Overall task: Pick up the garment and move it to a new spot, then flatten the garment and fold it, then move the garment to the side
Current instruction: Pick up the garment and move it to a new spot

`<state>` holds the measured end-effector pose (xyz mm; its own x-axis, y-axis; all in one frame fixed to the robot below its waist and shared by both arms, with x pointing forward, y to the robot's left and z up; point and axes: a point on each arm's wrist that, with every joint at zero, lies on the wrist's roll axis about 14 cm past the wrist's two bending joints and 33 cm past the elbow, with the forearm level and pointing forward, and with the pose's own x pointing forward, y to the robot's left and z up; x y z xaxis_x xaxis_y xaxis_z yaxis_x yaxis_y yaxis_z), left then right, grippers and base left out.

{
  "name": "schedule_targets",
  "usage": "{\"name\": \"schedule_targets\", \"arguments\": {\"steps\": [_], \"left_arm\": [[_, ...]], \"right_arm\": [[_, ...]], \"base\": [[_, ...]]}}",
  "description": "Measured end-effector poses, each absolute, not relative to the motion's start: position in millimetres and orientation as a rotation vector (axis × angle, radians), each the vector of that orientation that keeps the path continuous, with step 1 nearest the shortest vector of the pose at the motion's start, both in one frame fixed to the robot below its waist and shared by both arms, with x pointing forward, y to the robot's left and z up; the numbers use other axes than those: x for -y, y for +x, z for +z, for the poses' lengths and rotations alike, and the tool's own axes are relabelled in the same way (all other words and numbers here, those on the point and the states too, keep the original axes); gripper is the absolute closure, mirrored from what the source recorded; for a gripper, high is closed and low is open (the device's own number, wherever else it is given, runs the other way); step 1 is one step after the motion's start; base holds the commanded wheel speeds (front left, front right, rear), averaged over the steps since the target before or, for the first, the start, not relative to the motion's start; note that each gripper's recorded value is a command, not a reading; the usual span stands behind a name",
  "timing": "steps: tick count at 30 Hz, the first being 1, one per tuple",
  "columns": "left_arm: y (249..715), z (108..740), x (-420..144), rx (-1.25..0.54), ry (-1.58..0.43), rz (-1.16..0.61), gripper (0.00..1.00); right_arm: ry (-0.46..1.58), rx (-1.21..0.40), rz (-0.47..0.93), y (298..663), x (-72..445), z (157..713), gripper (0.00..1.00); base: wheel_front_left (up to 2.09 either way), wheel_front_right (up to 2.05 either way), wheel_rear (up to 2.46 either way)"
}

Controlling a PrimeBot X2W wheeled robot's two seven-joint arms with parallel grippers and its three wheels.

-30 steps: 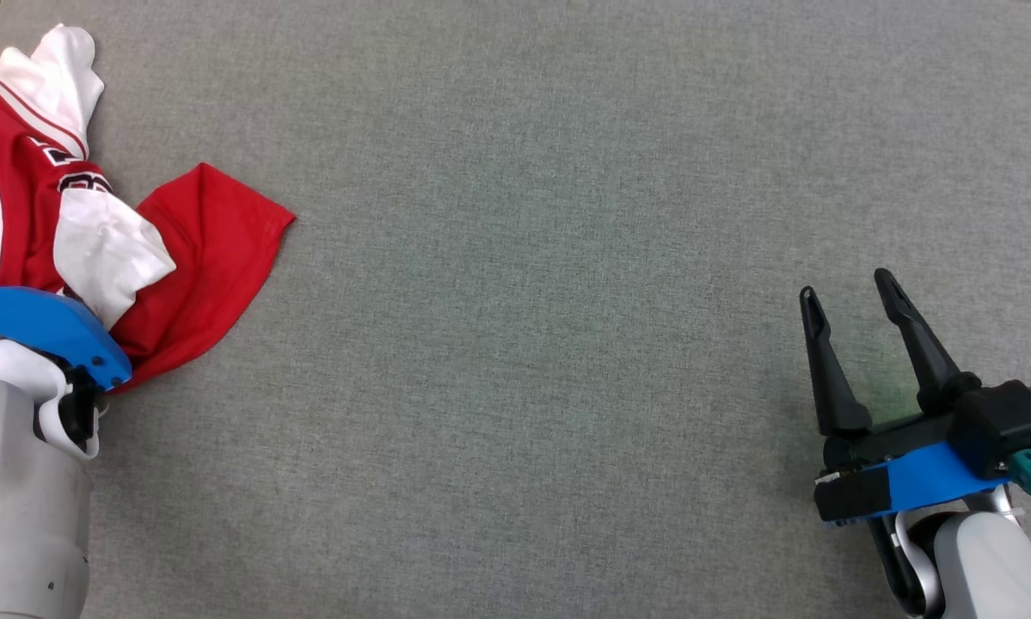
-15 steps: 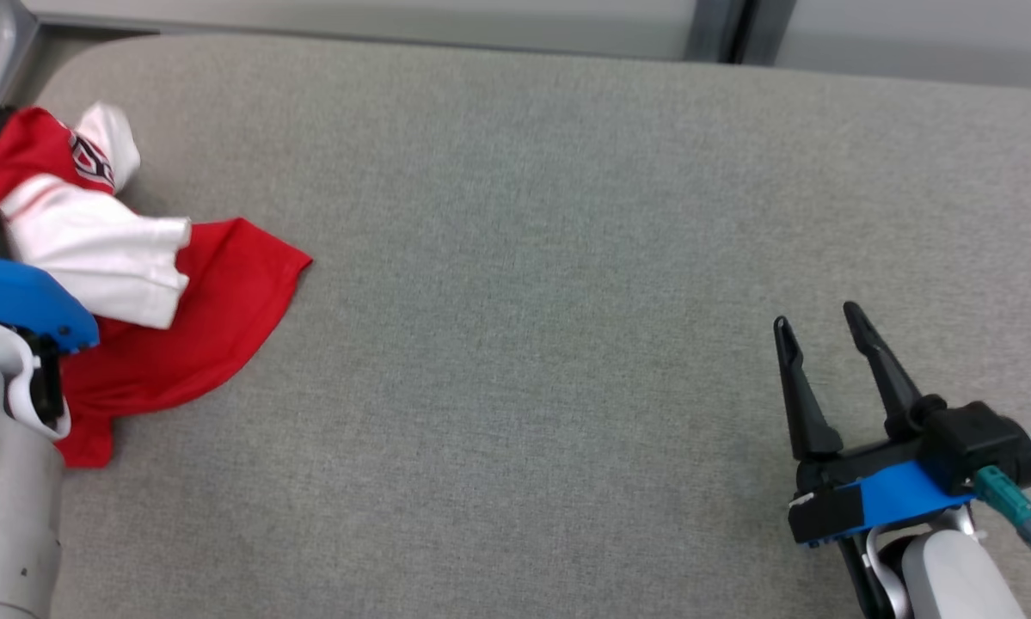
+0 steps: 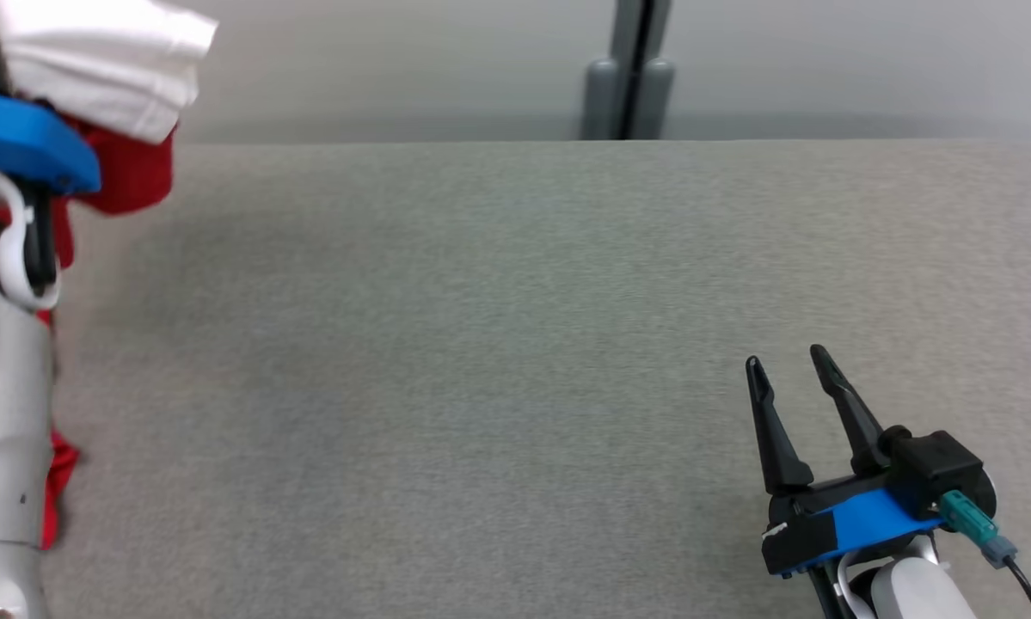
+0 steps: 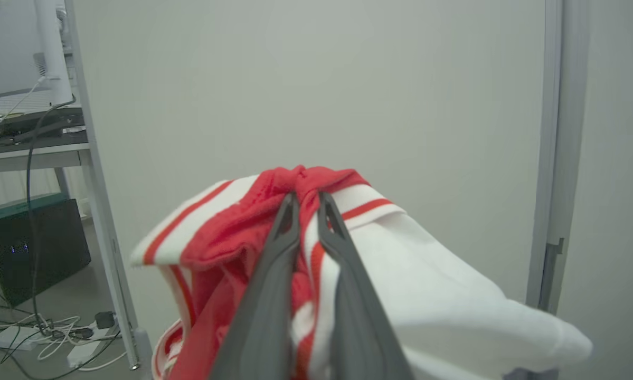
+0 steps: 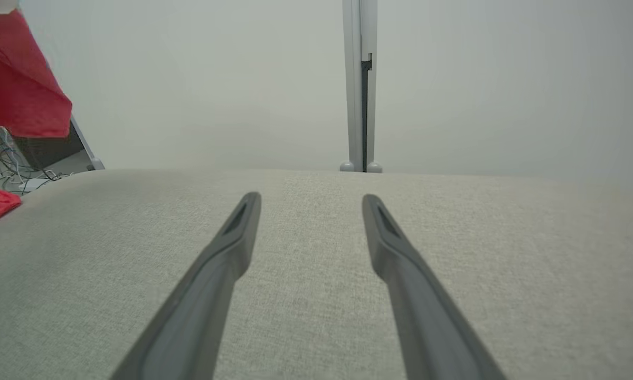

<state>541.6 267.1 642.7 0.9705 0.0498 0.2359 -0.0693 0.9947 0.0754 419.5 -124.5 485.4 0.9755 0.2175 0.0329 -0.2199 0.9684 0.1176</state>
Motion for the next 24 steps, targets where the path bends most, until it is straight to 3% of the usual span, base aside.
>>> {"name": "schedule_targets", "arguments": {"steps": [12,24], "left_arm": [[549,741,-72,0.480,0.033,-0.389,1.00],[525,718,72,0.399,-0.130,-0.727,1.00]], "right_arm": [[0.164,0.048,0.021,382,190,496,0.00],[0.163,0.068,-0.160,346,246,503,0.00]], "base": [[0.00,0.00,0.00],[0.00,0.00,0.00]]}}
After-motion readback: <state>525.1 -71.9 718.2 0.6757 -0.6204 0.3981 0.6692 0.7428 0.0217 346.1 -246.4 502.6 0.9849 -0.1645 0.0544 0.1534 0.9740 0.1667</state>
